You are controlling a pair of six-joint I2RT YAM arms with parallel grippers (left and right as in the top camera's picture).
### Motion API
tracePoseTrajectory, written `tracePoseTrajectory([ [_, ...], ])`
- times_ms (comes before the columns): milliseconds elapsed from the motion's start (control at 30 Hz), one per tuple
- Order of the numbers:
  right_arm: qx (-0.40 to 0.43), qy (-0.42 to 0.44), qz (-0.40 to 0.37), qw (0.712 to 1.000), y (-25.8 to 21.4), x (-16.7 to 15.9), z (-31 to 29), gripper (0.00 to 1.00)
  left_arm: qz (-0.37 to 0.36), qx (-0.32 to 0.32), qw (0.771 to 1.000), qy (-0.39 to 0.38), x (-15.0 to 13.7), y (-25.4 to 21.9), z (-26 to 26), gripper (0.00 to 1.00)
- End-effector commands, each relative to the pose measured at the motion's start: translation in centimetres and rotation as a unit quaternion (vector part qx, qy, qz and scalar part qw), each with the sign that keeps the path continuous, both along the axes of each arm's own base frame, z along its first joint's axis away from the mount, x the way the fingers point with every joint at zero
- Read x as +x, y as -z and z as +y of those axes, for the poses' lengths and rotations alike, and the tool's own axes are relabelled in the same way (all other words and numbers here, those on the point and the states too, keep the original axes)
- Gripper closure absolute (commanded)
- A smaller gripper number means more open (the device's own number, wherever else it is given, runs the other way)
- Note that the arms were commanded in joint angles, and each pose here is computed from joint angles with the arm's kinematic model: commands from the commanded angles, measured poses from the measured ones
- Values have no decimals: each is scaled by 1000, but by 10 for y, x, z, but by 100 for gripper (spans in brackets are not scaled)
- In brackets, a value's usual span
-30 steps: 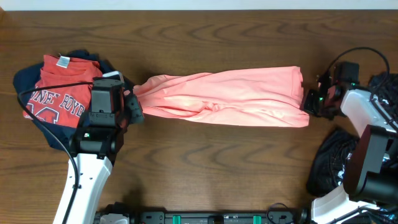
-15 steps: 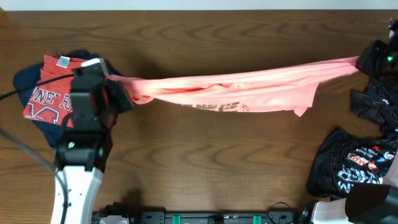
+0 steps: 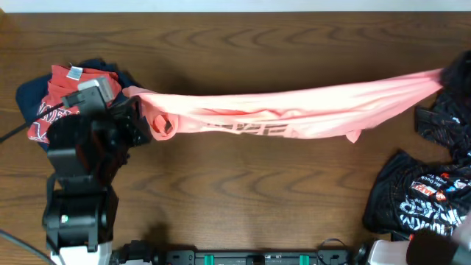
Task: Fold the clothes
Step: 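Lift the pink shirt with both grippers and shake it out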
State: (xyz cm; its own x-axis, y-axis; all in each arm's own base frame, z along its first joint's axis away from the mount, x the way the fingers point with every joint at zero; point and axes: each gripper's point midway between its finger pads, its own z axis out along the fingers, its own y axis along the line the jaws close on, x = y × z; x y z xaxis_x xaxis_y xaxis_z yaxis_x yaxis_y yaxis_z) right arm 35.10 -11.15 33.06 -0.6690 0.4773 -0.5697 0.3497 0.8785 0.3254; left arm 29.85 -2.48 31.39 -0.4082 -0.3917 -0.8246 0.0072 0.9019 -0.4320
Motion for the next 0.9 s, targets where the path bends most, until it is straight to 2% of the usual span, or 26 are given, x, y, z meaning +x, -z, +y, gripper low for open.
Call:
tracePoseTrajectory([
  [0,-47,5,-90,995,-63,-17,-1,99,-23,-7,1000,5,1,-19,-1,94],
  [100,-51,4,-99,994,-67,-15,0,99,2,-8,1000,5,13,-4,-1,94],
  [200,-38,-4,-75,996,-49,-3,0,99,45,-11,999,6,37,23,0,94],
  [367,-24,-30,-54,998,-15,42,1,99,57,-24,998,30,86,52,-6,94],
  [500,-37,-46,-109,992,-15,98,0,99,-8,-36,996,76,132,49,-19,94],
  [533,-35,-37,-138,989,-22,114,-2,99,-35,-38,995,81,144,43,-20,94],
  [633,-9,-3,-217,976,-57,135,-7,99,-105,-73,989,72,166,15,-19,94],
  [767,-7,11,-304,953,-115,134,-12,99,-199,-92,973,74,173,-43,-19,94],
  [867,-18,12,-327,945,-144,121,-11,99,-227,-89,966,88,172,-78,-22,94],
])
